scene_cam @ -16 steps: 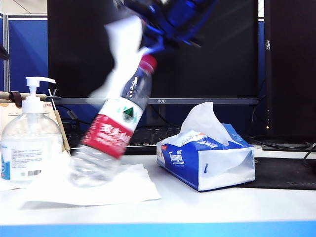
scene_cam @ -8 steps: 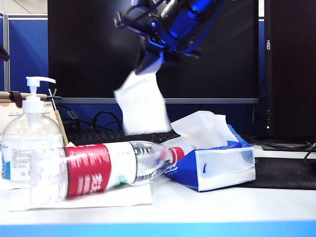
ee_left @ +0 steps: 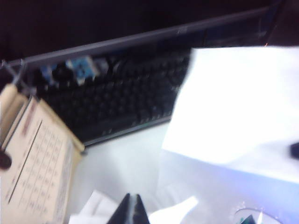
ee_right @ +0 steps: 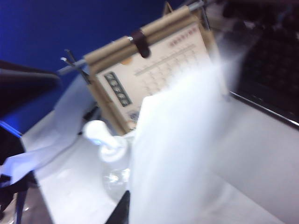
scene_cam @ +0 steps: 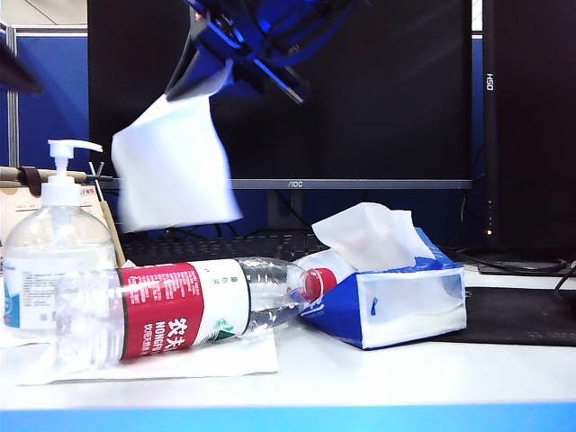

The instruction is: Pull out a tissue from the tissue dispenser, then press the switch of the alcohol sanitizer bottle to drop some sanitizer on the paper tissue, and finally place the treated tissue on the table.

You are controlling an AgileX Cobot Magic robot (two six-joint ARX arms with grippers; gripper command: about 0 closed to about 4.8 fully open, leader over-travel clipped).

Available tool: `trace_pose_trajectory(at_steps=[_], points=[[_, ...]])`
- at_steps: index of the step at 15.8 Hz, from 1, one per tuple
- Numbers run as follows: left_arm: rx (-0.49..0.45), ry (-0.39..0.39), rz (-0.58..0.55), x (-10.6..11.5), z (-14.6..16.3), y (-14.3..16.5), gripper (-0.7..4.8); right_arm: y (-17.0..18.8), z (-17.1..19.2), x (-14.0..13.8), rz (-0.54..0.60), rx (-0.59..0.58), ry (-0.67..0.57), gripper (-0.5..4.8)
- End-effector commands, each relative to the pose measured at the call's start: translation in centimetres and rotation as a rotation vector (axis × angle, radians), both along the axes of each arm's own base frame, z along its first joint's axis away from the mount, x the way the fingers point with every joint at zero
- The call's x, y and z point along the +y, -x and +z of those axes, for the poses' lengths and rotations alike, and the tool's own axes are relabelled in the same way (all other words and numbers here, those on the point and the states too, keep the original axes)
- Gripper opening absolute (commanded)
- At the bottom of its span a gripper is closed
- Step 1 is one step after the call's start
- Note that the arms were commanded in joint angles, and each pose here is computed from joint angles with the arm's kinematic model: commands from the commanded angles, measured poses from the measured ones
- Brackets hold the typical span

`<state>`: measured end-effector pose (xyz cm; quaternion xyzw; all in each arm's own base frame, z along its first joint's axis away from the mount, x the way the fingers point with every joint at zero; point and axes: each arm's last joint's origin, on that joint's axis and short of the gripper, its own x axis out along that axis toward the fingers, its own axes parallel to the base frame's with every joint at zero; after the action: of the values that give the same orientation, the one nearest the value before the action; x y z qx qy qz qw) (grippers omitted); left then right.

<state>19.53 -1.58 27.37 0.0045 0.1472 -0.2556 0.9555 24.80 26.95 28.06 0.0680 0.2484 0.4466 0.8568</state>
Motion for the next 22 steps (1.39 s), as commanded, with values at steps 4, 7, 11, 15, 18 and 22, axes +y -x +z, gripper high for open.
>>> trace_pose_trajectory(at_steps=[4, 7, 11, 15, 18, 22], points=[[-0.023, 0.045, -0.159, -0.5, 0.3, 0.2, -0.06, -0.1, -1.1, 0.5, 0.037, 0.075, -0.063, -0.06], [-0.019, 0.042, -0.166, -0.5, 0.2, 0.3, -0.06, -0.4, -1.3, 1.1, 0.068, 0.103, -0.136, -0.06], [0.005, 0.039, -0.152, -0.5, -0.5, 0.3, -0.06, -0.5, -1.8, 1.4, 0.089, 0.155, -0.154, -0.06], [0.024, 0.033, -0.157, -0.5, -1.0, 0.2, -0.06, -0.5, -2.9, 1.9, 0.135, 0.208, -0.147, -0.06], [0.024, 0.027, -0.16, -0.5, -1.1, 0.1, -0.06, -0.3, -4.2, 1.9, 0.13, 0.264, -0.133, -0.06], [0.025, 0.027, -0.16, -0.5, -1.1, 0.1, -0.06, -0.1, -5.0, 1.7, 0.128, 0.287, -0.118, -0.06]])
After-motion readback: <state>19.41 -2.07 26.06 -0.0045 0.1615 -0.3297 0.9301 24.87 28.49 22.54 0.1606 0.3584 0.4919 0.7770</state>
